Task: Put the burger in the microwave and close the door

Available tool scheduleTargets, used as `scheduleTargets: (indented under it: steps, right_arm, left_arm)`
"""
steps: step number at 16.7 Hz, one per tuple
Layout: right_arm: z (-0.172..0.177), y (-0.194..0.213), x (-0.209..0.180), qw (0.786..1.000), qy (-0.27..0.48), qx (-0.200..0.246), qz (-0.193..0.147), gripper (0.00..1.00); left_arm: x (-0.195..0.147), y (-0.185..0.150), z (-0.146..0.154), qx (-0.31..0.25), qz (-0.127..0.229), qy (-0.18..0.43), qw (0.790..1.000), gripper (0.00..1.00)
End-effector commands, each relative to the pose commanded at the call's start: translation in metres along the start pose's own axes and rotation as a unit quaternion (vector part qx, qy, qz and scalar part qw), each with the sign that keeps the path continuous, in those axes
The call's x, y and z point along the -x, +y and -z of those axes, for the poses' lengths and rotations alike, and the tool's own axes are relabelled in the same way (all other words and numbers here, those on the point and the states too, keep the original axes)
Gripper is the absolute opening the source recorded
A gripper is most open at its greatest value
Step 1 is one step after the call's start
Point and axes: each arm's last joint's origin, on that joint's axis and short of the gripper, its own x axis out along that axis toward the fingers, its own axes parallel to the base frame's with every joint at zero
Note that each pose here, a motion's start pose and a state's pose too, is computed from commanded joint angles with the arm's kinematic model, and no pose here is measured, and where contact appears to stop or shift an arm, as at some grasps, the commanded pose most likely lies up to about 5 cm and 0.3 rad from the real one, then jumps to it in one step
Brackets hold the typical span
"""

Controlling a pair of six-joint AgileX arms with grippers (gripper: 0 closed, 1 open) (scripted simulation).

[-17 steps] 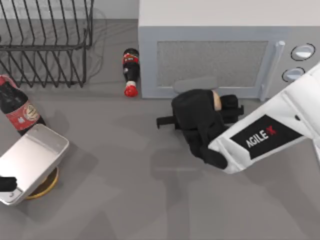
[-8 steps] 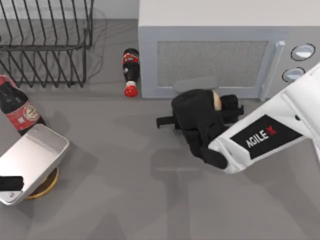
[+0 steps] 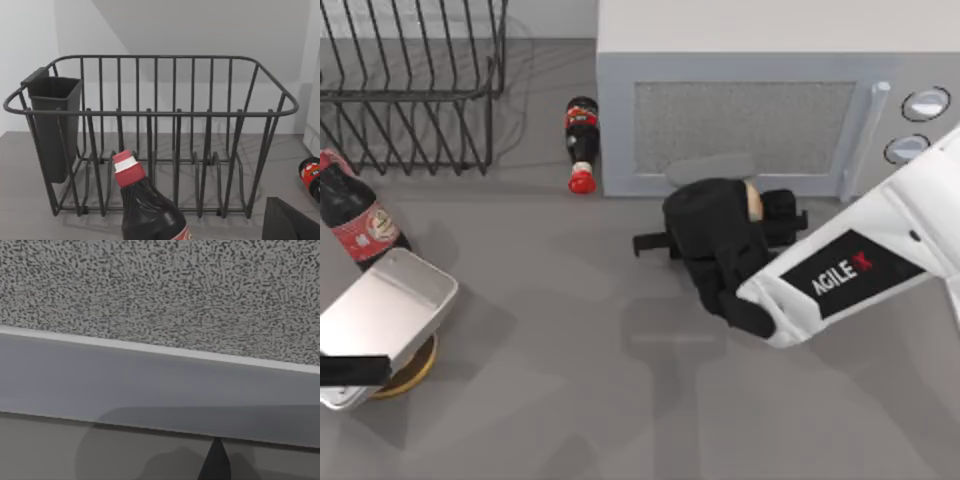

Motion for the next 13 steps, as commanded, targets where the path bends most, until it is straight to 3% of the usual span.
scheduleTargets:
  steps: [13]
  right_arm:
    - [0.000,0.000,0.000,1.000,0.000,0.000,0.000,1.00]
  left_arm:
    - [0.002,0.017,-0.011,0.000,0.003,0.002,1.000,0.00]
